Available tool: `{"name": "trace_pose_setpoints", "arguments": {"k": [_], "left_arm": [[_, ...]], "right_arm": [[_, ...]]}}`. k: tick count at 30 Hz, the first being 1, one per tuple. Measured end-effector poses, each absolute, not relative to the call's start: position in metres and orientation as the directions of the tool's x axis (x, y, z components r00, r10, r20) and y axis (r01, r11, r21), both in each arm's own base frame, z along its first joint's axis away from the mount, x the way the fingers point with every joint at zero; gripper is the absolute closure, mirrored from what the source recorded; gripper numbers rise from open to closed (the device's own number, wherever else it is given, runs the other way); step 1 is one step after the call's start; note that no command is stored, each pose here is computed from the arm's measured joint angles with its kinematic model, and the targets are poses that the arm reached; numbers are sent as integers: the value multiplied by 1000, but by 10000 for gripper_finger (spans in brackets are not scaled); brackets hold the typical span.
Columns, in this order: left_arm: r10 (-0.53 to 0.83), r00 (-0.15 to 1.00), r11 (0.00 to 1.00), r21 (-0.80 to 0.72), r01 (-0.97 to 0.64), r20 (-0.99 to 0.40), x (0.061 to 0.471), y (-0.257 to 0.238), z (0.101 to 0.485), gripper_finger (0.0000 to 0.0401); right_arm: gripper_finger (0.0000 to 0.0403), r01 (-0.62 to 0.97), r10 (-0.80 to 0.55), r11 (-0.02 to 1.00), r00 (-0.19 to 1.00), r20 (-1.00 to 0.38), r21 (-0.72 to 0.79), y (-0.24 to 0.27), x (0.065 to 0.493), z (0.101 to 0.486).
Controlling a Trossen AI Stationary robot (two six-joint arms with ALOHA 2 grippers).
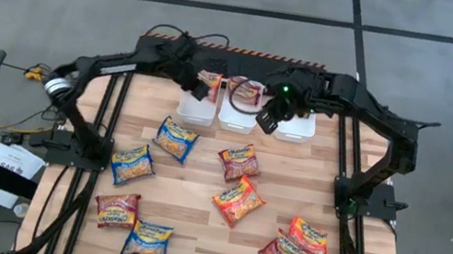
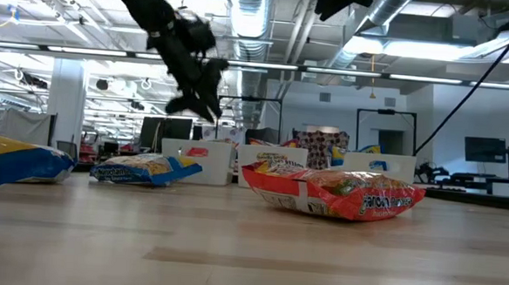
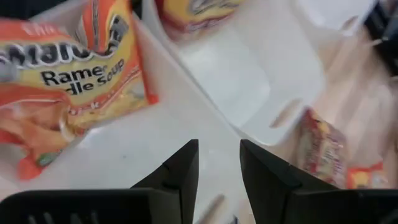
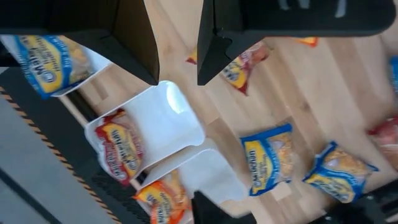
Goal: Sort Maruchan noodles
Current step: Put the red noodle pack into the middle white bin
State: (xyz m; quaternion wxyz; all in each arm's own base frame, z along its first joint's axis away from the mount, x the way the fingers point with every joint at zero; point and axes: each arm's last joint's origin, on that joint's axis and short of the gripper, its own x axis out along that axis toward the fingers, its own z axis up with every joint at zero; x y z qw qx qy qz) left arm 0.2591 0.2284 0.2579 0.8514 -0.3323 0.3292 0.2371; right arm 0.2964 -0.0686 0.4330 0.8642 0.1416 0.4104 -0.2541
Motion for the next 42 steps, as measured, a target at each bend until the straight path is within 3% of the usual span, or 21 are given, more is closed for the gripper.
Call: {"name": "trace_pose_setpoints", "arguments": {"k": [8,15,27,34,42], "left_arm": [[220,747,760,-369,-534,-627,236,165,328,299],[143,762,814,-363,-453,-631,212,112,356,299],[51,743,871,-335,-361,-667,203,52,365,299],[-27,677,881,-337,-331,-736,203,16,358,299],[-79,623,813,-411,-412,-779,205,-15,340,299]], "right_arm": [[270,539,-260,836,555,-790,104,-35,303,429],[270,565,-193,814,481,-855,134,3,309,399],[270,620,-88,741,471,-878,258,77,313,355],[270,621,-31,720,475,-879,310,117,304,339],[270,605,-46,765,393,-918,220,146,284,314]]}}
